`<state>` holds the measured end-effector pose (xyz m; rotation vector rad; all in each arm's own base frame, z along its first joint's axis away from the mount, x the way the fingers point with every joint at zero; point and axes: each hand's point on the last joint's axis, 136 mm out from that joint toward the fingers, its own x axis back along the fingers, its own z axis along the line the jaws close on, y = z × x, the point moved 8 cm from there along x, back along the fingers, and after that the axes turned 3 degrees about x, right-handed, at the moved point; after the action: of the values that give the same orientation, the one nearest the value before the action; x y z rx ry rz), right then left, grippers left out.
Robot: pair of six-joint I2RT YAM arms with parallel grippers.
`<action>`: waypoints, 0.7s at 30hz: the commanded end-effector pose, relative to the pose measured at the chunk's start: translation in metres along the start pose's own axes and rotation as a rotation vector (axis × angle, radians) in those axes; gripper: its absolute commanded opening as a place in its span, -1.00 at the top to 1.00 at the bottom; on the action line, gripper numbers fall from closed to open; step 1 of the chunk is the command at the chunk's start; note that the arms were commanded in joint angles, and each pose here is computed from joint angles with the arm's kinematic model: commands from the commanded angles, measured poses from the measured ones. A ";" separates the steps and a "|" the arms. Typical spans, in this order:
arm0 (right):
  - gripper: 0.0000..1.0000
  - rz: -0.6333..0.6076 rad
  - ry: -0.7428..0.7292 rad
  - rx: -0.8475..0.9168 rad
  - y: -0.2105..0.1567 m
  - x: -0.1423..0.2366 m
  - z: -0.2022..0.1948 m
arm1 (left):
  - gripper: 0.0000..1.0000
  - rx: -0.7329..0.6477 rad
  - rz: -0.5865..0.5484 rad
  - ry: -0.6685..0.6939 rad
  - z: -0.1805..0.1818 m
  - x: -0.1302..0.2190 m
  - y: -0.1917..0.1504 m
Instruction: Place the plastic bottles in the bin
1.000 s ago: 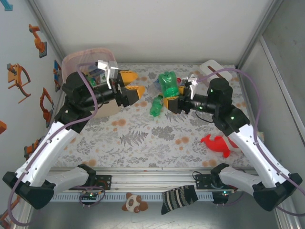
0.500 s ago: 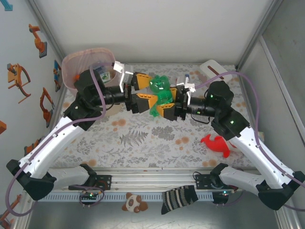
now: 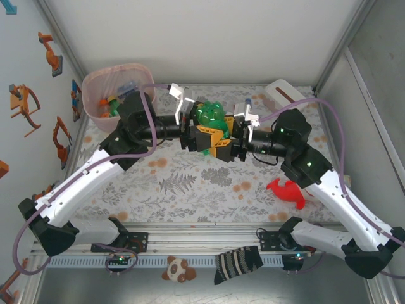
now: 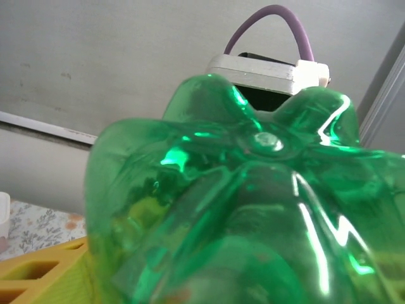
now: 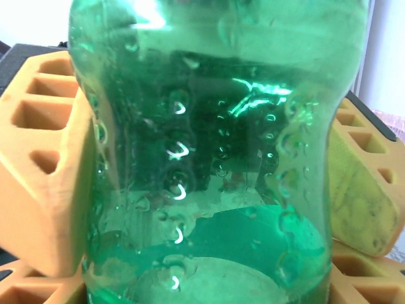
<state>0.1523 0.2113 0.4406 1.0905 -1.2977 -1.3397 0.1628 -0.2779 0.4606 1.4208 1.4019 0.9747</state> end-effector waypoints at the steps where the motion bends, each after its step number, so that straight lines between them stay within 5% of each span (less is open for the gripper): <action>1: -0.14 -0.073 0.003 0.088 0.020 0.007 0.010 | -0.45 -0.057 -0.039 -0.055 -0.013 0.001 0.013; 15: -0.17 -0.062 -0.001 0.080 0.020 0.005 0.012 | -0.07 -0.077 -0.052 -0.081 -0.018 0.003 0.016; 21: -0.56 -0.040 -0.016 0.060 0.016 0.007 0.014 | -0.06 -0.089 -0.054 -0.045 -0.017 0.006 0.018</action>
<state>0.1479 0.2131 0.4428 1.1056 -1.3242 -1.3388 0.1588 -0.2781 0.4659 1.3974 1.3661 0.9507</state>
